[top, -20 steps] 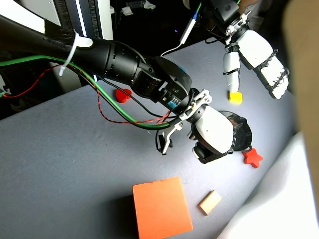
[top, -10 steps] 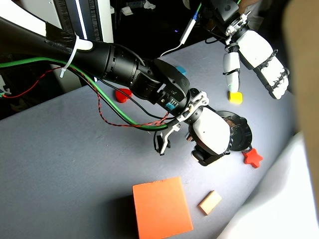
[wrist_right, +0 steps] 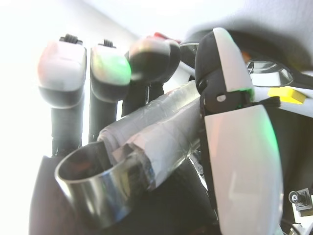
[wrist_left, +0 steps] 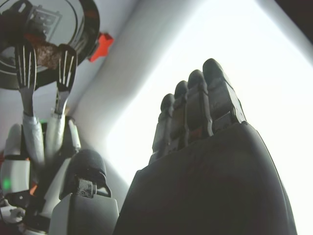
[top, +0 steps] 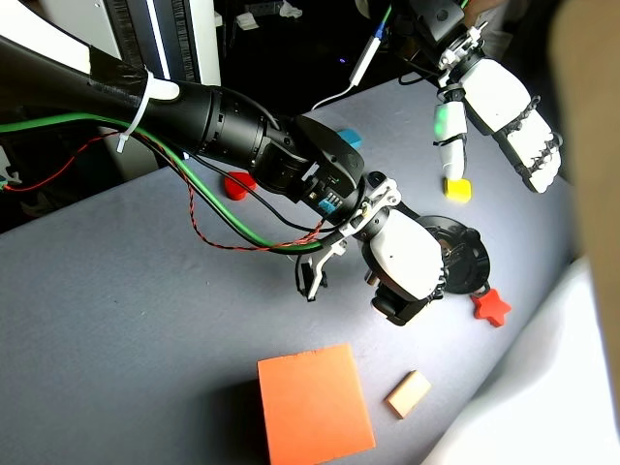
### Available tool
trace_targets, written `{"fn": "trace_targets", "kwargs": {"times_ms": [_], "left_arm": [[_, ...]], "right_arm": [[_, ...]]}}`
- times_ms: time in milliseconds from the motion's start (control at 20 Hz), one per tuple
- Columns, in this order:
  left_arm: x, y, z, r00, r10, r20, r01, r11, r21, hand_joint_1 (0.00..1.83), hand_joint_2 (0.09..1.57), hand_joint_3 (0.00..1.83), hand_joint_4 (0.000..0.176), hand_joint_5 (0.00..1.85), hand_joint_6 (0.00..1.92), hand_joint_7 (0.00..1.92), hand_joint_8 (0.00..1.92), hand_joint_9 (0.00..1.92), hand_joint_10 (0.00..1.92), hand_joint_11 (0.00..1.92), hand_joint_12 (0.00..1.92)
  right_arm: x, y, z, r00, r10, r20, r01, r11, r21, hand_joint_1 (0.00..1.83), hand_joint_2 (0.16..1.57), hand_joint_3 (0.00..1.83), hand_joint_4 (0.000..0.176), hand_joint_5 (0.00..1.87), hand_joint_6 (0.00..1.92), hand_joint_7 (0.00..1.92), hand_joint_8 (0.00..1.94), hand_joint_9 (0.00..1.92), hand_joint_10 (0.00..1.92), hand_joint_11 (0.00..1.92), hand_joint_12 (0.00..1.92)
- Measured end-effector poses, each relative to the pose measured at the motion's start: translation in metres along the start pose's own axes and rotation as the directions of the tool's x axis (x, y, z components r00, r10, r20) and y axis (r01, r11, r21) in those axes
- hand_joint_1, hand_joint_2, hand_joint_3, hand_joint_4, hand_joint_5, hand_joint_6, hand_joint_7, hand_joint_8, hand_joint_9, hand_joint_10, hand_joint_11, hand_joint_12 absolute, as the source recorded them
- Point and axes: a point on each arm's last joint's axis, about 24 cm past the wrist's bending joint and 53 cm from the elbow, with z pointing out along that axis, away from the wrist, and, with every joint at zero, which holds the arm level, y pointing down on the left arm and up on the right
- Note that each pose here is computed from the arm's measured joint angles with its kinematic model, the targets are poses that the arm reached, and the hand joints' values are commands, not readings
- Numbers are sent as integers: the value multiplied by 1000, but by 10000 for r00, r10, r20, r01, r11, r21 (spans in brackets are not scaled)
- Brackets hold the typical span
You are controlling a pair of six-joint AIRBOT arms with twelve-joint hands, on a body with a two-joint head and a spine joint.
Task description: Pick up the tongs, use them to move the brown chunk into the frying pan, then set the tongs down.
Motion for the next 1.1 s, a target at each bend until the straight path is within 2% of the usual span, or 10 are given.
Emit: {"fn": "trace_targets", "kwargs": {"times_ms": [150, 250, 300, 350, 400, 500, 600, 750, 900, 1100], "left_arm": [[0, 0, 0, 10000, -11, 0, 11, 10000, 3, 0, 1201, 1, 0, 64, 6, 87, 3, 77, 6, 0, 265], [0, 0, 0, 10000, -9, 9, 9, 10000, 3, 0, 1200, 0, 0, 65, 6, 83, 1, 76, 5, 0, 268], [0, 0, 0, 10000, -9, 9, 9, 10000, 3, 0, 1204, 2, 0, 64, 5, 82, 1, 75, 4, 0, 271], [0, 0, 0, 10000, -12, 4, 12, 10000, 2, 0, 1204, 1, 0, 60, 3, 78, 0, 69, 1, 0, 254], [0, 0, 0, 10000, -8, 10, 8, 10000, 7, 0, 1204, 1, 0, 62, 3, 77, 0, 68, 1, 0, 250], [0, 0, 0, 10000, -10, 9, 10, 10000, 4, 0, 1202, 0, 0, 67, 3, 86, 2, 79, 4, 0, 277], [0, 0, 0, 10000, -10, 13, 10, 10000, 2, 0, 1201, 0, 0, 72, 5, 85, 1, 79, 3, 0, 287], [0, -1, 0, 10000, -14, -7, 14, 10000, 13, 0, 1202, 0, 0, 68, 0, 96, 4, 91, 6, 0, 312], [3, -2, -2, 10000, -43, -63, 43, 10000, 30, 0, 1199, 0, 0, 70, 1, 104, 4, 97, 5, 0, 336], [7, -6, -6, 9998, -35, -188, 37, 9999, 99, 0, 1202, 1, 0, 72, 3, 92, 0, 84, 0, 0, 292]], "right_arm": [[-19, 0, -7, 9996, 13, 295, -12, 10000, -18, 940, 1284, 0, 2, 704, 1462, 1230, 1399, 1290, 1840, 1274, 1921], [-30, -2, -13, 9989, 33, 462, -33, 10000, -18, 937, 1284, 0, 6, 705, 1462, 1231, 1406, 1291, 1847, 1284, 1921], [-37, -4, -20, 9985, 56, 542, -55, 10000, -29, 945, 1285, 0, 0, 701, 1473, 1233, 1433, 1297, 1845, 1289, 1921], [-42, -7, -29, 9982, 27, 600, -25, 10000, -48, 940, 1287, 0, 0, 698, 1478, 1231, 1432, 1295, 1838, 1284, 1921], [-46, -10, -38, 9980, -78, 633, 82, 10000, -47, 930, 1289, 0, 12, 695, 1483, 1226, 1445, 1283, 1854, 1267, 1921], [-52, -17, -60, 9977, -157, 666, 164, 9998, -101, 942, 1287, 0, 0, 701, 1470, 1224, 1456, 1285, 1880, 1284, 1921], [-55, -26, -80, 9977, -175, 648, 179, 9998, -51, 945, 1287, 0, 0, 699, 1475, 1227, 1436, 1280, 1858, 1257, 1921], [-40, -53, -102, 9930, -969, 679, 928, 9938, 606, 938, 1289, 0, 0, 697, 1473, 1237, 1446, 1287, 1871, 1263, 1921], [-17, -72, -112, 9928, -1086, 511, 1028, 9891, 1052, 939, 1285, 0, 1, 703, 1464, 1236, 1436, 1284, 1883, 1263, 1921], [-4, -86, -117, 9940, -996, 459, 918, 9846, 1486, 929, 1295, 2, 0, 683, 1486, 1213, 1372, 1250, 1834, 1217, 1921]]}}
